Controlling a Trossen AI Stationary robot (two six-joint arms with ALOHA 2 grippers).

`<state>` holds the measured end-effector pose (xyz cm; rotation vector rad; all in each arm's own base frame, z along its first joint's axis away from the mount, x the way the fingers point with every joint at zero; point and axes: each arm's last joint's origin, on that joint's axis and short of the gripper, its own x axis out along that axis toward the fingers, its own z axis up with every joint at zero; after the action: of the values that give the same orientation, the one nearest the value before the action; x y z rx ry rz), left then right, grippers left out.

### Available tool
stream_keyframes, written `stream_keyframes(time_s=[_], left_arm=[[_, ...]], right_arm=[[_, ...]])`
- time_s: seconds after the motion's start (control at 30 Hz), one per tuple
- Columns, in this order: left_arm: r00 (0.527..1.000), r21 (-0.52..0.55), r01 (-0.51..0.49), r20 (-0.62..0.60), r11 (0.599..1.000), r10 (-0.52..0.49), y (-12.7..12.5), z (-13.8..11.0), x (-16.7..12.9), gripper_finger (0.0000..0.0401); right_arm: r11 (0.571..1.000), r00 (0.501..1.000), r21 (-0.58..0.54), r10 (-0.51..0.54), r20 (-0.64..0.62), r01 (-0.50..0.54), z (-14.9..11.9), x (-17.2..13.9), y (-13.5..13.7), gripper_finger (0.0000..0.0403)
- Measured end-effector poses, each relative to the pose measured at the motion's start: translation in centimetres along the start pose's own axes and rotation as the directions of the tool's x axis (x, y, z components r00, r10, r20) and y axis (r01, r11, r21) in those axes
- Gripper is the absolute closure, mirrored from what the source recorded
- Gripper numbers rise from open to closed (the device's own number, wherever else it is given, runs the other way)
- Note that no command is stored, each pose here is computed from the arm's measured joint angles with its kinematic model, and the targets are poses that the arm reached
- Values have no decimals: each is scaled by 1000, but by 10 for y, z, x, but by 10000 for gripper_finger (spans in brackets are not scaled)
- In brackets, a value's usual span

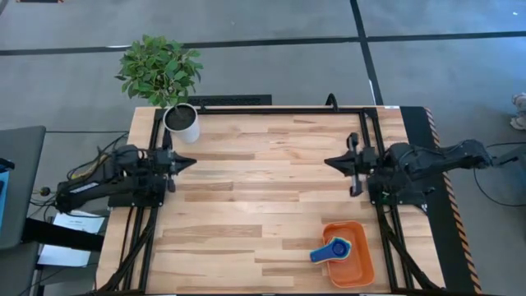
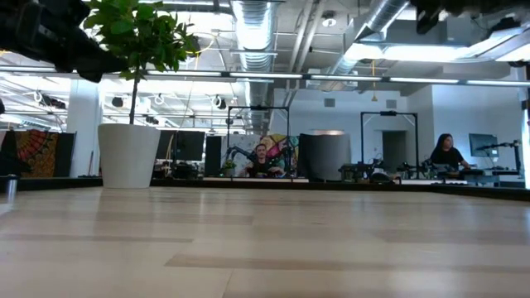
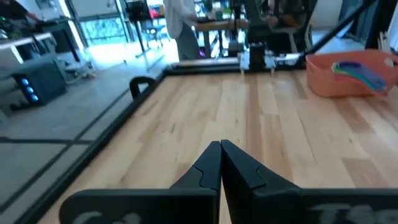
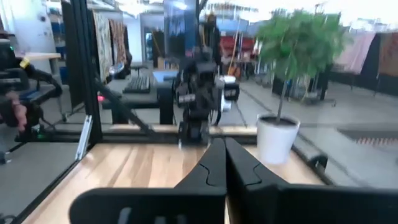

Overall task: Nest measuring cups in basket
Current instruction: Return to Home Position

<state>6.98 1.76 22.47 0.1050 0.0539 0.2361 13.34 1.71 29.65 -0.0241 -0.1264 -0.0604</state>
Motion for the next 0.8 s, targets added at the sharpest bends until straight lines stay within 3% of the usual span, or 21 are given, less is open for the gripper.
stream_keyframes(time_s=[0.17, 0.27, 0.43, 0.8], left_arm=[[999, -6, 25, 20, 1000, -25, -1, -2, 2, 401], [994, -49, 77, 83, 996, -72, -4, -15, 12, 401], [982, -96, 79, 178, 992, -61, -6, -35, 23, 401], [981, -78, 45, 194, 996, -29, -5, -35, 24, 401]], right_arm=[[999, 998, 36, -1, -62, 3, -20, 9, -1, 399], [998, 998, 67, 4, -66, 0, -35, 9, 0, 397], [996, 999, 92, 5, -40, -2, -48, 1, 1, 399], [990, 995, 101, -94, -18, 95, -40, -41, -14, 397]])
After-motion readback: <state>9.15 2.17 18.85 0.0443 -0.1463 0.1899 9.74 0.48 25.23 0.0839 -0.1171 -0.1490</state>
